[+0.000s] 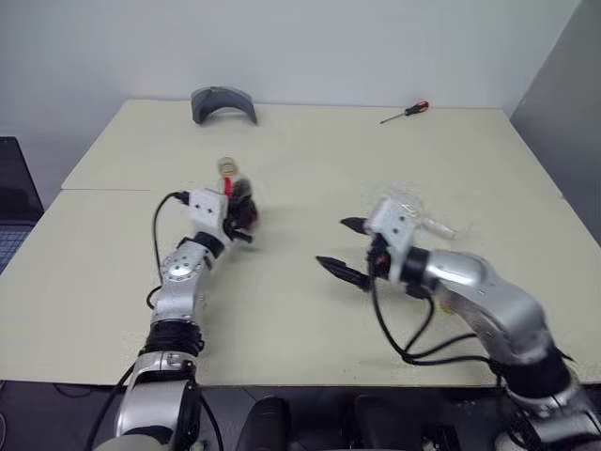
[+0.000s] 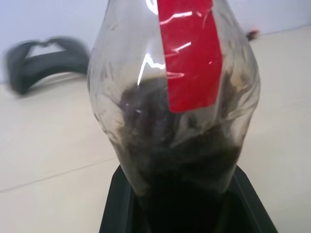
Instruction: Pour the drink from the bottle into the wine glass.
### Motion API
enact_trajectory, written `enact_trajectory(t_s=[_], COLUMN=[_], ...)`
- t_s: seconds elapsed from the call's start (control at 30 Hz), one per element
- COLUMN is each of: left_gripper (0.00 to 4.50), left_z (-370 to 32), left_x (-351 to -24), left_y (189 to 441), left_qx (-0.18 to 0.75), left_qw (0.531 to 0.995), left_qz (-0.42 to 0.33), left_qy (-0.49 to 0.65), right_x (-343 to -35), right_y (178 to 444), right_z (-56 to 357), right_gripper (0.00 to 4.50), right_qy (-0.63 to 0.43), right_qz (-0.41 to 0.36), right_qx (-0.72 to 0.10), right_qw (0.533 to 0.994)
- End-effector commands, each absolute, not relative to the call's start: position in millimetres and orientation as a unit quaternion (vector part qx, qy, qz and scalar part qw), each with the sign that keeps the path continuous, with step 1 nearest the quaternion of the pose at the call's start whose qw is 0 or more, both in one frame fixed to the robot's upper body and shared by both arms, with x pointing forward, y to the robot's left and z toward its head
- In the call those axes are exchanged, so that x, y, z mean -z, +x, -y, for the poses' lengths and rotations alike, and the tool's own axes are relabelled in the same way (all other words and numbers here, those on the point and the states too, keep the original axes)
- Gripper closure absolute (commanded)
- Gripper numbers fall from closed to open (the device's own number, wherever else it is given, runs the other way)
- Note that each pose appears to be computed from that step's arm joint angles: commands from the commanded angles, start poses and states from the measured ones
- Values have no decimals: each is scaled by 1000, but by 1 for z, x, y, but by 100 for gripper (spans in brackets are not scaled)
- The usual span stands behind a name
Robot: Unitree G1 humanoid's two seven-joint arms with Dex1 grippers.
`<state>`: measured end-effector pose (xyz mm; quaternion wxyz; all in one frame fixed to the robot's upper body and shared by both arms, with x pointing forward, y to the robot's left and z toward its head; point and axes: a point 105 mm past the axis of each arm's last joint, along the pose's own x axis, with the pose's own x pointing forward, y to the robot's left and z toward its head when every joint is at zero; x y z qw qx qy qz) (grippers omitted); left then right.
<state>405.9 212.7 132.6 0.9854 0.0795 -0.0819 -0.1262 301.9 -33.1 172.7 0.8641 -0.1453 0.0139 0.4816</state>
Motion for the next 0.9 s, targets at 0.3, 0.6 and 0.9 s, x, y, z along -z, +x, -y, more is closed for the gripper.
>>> enact_trajectory(t_s=[0.3, 0.6, 0.9], left_gripper=[386, 291, 8], left_z=[-262, -268, -268], left_x=[-140, -125, -132], left_y=[405, 402, 379], left_qx=[63, 39, 23], left_qw=[988, 992, 991], left_qz=[98, 87, 113], left_qy=[98, 79, 63], right_x=[-190, -191, -199], right_y=[300, 297, 296], right_z=[-12, -19, -7], right_gripper=[0, 0, 0], right_qy=[-165, -153, -152], right_qz=[9, 11, 21], right_qx=[-549, -552, -536], right_qw=[819, 819, 830])
